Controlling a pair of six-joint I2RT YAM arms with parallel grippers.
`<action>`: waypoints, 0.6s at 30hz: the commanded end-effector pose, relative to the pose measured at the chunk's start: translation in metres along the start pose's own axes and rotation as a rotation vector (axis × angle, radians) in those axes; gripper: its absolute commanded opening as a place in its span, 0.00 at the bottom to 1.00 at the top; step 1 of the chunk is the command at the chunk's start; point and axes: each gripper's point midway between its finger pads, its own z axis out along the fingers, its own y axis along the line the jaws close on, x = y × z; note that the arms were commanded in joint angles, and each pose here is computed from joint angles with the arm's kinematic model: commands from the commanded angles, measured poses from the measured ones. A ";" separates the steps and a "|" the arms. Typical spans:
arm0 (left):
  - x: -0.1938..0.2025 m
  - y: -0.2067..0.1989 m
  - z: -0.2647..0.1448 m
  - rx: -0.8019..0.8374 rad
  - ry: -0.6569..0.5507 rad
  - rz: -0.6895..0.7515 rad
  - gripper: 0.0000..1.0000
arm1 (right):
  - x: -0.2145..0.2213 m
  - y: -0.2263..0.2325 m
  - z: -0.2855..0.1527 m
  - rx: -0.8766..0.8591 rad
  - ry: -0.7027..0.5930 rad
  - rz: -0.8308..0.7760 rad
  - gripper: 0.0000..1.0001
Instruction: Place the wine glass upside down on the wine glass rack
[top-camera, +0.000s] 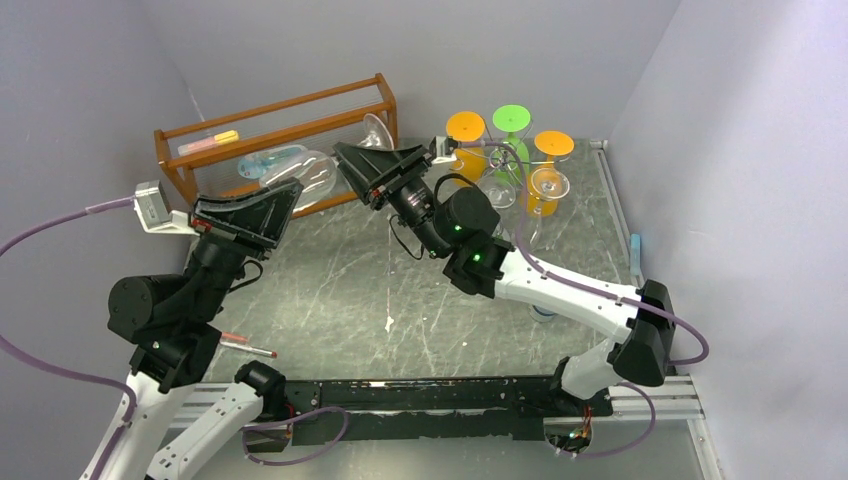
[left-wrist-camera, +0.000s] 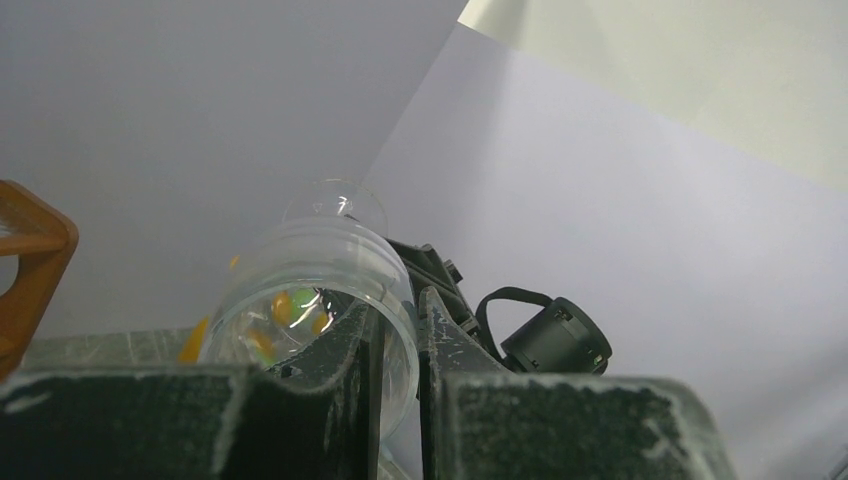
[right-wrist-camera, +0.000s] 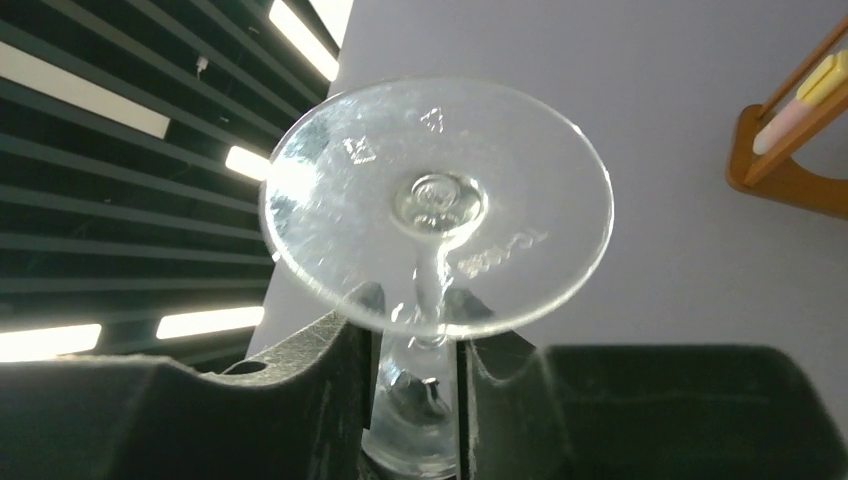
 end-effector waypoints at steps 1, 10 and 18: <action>-0.003 -0.011 -0.005 0.050 -0.010 -0.012 0.05 | -0.002 0.009 0.008 -0.022 -0.029 0.004 0.30; 0.005 -0.005 -0.005 0.034 0.015 -0.019 0.10 | -0.001 0.014 0.010 -0.034 -0.020 -0.056 0.00; 0.016 0.015 -0.013 -0.057 0.086 0.073 0.68 | -0.015 0.025 -0.006 -0.085 -0.063 -0.287 0.00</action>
